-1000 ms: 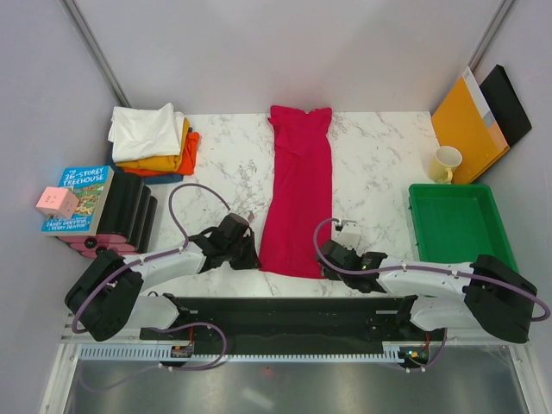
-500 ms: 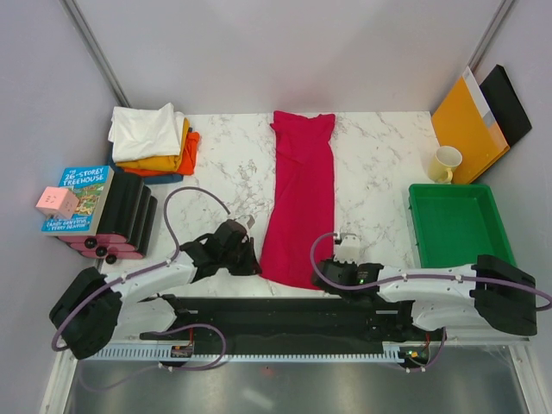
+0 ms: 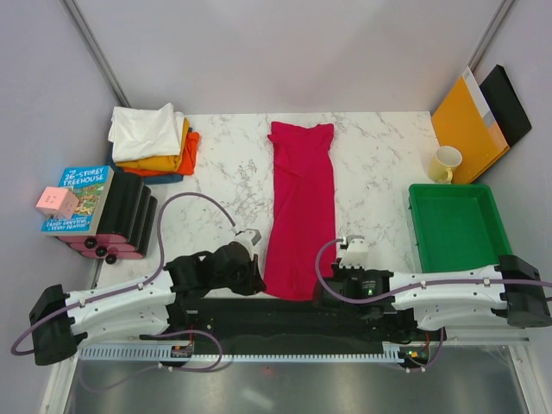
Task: Fold and stack the t-shirts
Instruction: Grab the bottom of the folded rectangular tshirt with both arms, then fold the folded rectangular tshirt in 1/3 of the way
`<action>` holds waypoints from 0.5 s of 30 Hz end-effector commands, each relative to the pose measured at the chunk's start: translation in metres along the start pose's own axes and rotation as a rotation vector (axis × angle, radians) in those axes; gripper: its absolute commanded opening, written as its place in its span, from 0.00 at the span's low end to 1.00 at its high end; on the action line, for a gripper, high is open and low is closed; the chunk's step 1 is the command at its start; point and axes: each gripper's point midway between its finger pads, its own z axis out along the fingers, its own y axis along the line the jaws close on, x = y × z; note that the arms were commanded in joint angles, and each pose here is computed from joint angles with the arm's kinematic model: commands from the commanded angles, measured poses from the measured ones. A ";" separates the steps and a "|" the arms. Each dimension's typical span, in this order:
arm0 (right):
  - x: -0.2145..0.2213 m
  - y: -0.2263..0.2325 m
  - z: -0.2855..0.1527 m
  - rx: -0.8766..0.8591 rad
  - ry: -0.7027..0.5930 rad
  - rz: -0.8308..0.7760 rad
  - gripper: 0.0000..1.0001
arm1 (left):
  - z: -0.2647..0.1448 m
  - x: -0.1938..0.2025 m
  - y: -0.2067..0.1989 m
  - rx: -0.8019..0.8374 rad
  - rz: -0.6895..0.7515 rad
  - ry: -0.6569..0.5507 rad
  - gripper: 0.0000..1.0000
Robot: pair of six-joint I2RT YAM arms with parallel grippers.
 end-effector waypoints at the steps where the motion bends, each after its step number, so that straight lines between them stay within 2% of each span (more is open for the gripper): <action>1: -0.050 0.008 -0.022 0.002 -0.160 0.034 0.00 | -0.027 -0.041 -0.033 0.010 0.004 -0.145 0.02; 7: -0.104 0.017 -0.041 0.007 -0.292 0.044 0.00 | -0.039 -0.079 -0.056 0.001 0.061 -0.240 0.02; 15: -0.147 0.012 -0.022 0.101 -0.334 0.033 0.00 | -0.023 -0.112 -0.056 -0.121 0.153 -0.281 0.02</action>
